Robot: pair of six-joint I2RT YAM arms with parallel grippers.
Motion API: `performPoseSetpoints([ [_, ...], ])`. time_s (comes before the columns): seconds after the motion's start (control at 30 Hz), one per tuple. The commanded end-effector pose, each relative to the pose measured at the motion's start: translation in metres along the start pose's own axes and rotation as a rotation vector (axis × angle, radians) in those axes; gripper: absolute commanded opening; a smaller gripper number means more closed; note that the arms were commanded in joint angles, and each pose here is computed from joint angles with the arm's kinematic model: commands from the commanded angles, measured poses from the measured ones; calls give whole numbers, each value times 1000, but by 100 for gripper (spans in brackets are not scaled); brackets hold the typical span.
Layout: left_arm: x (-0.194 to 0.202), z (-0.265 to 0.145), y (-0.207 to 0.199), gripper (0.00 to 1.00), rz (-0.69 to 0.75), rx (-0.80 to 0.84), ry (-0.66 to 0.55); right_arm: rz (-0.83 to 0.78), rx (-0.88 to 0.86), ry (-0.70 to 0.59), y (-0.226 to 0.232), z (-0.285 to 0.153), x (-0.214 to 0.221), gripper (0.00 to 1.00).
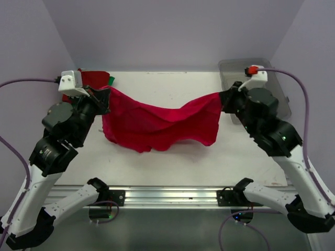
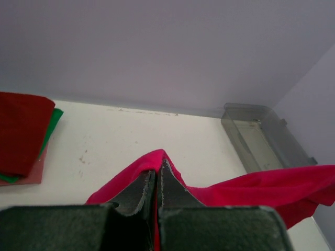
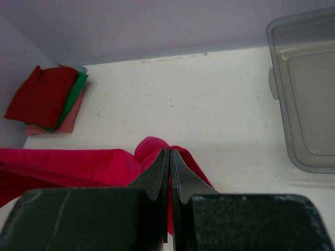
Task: Fold and stack the t-shirts
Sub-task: Flatten the tshirt out
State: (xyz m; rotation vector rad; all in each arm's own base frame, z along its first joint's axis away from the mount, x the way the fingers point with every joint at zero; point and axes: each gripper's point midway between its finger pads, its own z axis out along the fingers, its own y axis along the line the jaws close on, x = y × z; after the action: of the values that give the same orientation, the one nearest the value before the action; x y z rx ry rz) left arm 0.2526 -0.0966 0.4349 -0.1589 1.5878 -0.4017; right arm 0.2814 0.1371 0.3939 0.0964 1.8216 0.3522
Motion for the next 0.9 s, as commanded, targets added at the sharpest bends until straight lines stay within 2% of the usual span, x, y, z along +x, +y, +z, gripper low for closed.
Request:
performPoseSetpoints([
  [0.0, -46, -33, -20, 0, 1, 134, -59, -46, -41, -59, -12, -42, -22, 0],
  [0.03, -54, -41, -23, 0, -5, 158, -74, -22, -83, -118, -14, -65, -36, 0],
  [0.17, -94, -89, -24, 0, -80, 235, -158, -9, -137, -187, -22, -108, -57, 0],
  [0.33, -90, -79, -4, 0, -74, 103, -140, -28, -19, -174, -38, -102, -61, 0],
  [0.43, -68, -43, -1, 0, -7, 21, -90, -62, 83, -144, -40, -73, -61, 0],
  [0.5, -49, 2, -14, 0, 66, 1, -35, -93, 212, -125, -39, -35, -66, 0],
  [0.53, -45, 15, -19, 0, 74, -5, -19, -83, 207, -141, -38, -38, -73, 0],
  [0.6, -39, 44, -29, 0, 141, -10, 13, -135, 242, -116, -25, 3, -71, 0],
  [0.67, -33, 97, -53, 0, 185, 28, 64, -140, 219, -137, -9, 25, -93, 0],
  [0.7, -35, 120, -53, 0, 180, 74, 92, -197, 253, -70, -7, 71, -79, 0],
  [0.73, -46, 157, -54, 0, 179, 61, 84, -174, 230, -133, 3, 73, -110, 0],
  [0.8, -72, 186, -47, 0, 222, 49, 16, -227, 245, -127, 12, 111, -113, 0],
  [0.87, -109, 190, -69, 0, 229, 126, -97, -200, 225, -211, 20, 102, -141, 0],
])
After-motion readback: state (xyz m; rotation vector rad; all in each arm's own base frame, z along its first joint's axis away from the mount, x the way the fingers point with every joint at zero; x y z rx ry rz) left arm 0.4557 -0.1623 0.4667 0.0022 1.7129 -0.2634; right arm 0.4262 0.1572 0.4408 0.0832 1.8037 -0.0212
